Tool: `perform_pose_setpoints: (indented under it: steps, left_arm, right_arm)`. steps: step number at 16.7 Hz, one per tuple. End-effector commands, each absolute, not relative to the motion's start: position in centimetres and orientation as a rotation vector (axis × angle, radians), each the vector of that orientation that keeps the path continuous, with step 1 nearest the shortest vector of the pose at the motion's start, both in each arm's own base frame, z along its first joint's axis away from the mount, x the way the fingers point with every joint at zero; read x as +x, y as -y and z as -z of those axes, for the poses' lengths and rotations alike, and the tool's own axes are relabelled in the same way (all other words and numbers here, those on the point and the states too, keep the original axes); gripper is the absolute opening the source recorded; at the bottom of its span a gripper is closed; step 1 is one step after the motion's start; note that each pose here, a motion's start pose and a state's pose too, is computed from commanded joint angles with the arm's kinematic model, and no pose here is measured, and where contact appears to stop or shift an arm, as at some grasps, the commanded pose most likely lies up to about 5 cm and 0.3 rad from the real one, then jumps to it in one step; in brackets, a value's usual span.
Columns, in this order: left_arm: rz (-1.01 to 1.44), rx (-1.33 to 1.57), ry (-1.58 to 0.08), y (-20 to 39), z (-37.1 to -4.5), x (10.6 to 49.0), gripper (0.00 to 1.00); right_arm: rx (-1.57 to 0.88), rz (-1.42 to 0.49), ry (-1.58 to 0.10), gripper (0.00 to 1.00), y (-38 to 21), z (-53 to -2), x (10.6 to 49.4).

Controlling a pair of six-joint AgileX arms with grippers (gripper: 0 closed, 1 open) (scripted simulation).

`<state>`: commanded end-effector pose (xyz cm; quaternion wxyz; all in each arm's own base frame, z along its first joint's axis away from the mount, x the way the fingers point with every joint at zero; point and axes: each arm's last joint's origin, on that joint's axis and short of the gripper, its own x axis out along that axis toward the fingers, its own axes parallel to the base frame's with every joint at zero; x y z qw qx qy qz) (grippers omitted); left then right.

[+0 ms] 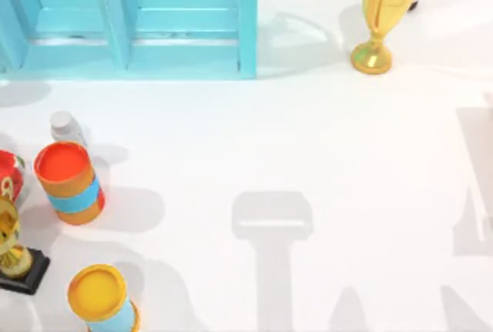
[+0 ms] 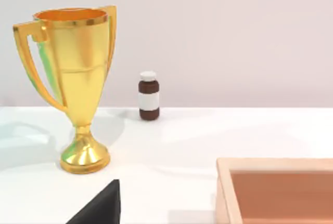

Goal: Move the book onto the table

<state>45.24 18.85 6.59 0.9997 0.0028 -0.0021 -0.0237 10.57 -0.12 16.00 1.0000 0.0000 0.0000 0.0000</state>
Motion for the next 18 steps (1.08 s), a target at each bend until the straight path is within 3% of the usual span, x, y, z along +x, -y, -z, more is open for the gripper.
perform_pose_setpoints:
  steps: [5, 18]
  left_arm:
    - [0.047, 0.006, 0.004, -18.9, -6.54, 45.59, 1.0]
    - [0.047, 0.006, 0.004, -18.9, -6.54, 45.59, 0.02]
  right_arm:
    - [0.0, 0.0, 0.0, 1.0, 0.12, -16.0, 10.57]
    - [0.0, 0.0, 0.0, 1.0, 0.12, -16.0, 10.57]
